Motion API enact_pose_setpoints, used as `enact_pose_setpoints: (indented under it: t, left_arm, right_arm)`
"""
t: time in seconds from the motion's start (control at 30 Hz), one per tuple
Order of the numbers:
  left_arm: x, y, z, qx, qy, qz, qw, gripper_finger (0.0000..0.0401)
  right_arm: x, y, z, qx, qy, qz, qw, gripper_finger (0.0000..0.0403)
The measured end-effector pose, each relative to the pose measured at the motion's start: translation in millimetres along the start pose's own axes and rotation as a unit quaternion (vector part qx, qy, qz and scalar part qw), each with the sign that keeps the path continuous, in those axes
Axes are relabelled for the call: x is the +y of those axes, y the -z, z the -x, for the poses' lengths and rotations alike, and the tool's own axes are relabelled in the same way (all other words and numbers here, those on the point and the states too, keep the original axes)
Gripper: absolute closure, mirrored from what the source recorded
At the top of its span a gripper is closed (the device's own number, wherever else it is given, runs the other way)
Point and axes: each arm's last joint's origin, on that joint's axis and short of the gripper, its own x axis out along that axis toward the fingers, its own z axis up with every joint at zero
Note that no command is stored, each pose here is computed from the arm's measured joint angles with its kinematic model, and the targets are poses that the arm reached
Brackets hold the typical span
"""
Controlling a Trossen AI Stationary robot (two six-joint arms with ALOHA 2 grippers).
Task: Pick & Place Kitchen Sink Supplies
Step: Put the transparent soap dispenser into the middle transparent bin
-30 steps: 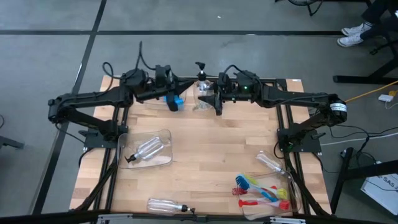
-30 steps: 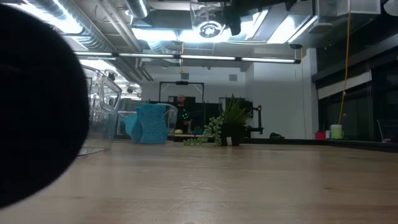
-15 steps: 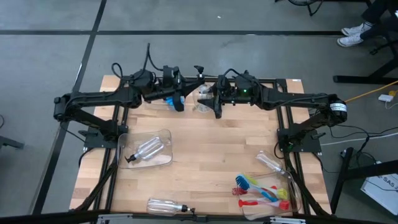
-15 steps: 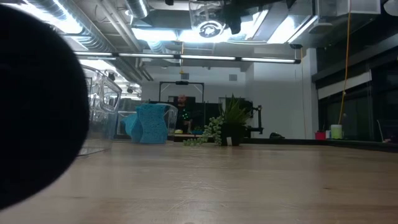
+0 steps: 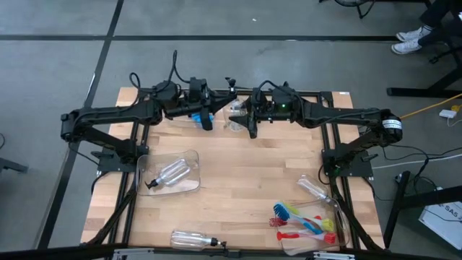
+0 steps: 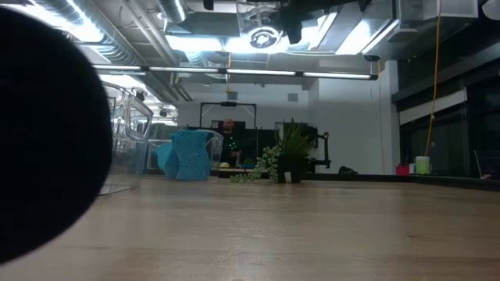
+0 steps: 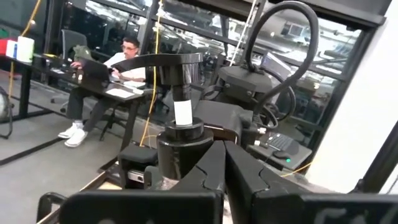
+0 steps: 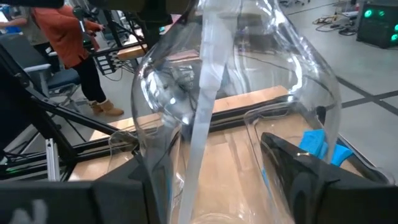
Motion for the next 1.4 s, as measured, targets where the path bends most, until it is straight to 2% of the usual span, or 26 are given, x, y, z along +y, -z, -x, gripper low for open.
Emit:
enact_pose_setpoints:
  t: [0.17, 0.33, 0.6, 0.7, 0.87, 1.03, 1.13, 1.27, 1.4]
  left_arm:
    - [-1, -6, 8, -0.004, -0.017, -0.017, 1.0, 0.04]
    - [4, -6, 16, 0.008, -0.087, -0.036, 0.996, 0.0399]
    - [11, -6, 18, 0.018, -0.114, -0.041, 0.992, 0.0399]
    - [10, -9, 19, 0.015, -0.095, -0.039, 0.995, 0.04]
    - [0, -19, 26, -0.004, -0.024, -0.038, 0.999, 0.0399]
    - [-9, -25, 38, -0.008, -0.005, -0.037, 0.999, 0.0399]
    - [-12, -28, 40, -0.007, 0.031, -0.03, 0.999, 0.04]
    - [-14, -28, 33, -0.021, 0.068, -0.018, 0.997, 0.04]
    - [-10, -14, 13, -0.015, 0.081, -0.006, 0.997, 0.04]
  right_arm:
    - [2, -1, 0, -0.006, -0.006, -0.002, 1.0, 0.0187]
    - [10, -3, 0, -0.01, -0.056, 0.007, 0.998, 0.0187]
    - [19, -7, 0, -0.037, -0.076, 0.016, 0.996, 0.0185]
    - [18, -7, 0, -0.036, -0.073, 0.014, 0.997, 0.0177]
    - [16, -5, 0, -0.031, -0.047, 0.012, 0.998, 0.0172]
    - [14, -5, 0, -0.031, -0.022, 0.012, 0.999, 0.0179]
    - [13, -5, 0, -0.032, -0.011, 0.011, 0.999, 0.018]
    - [12, -4, 0, -0.03, -0.005, 0.01, 0.999, 0.0179]
    - [12, -3, -2, -0.028, -0.004, 0.008, 1.0, 0.0179]
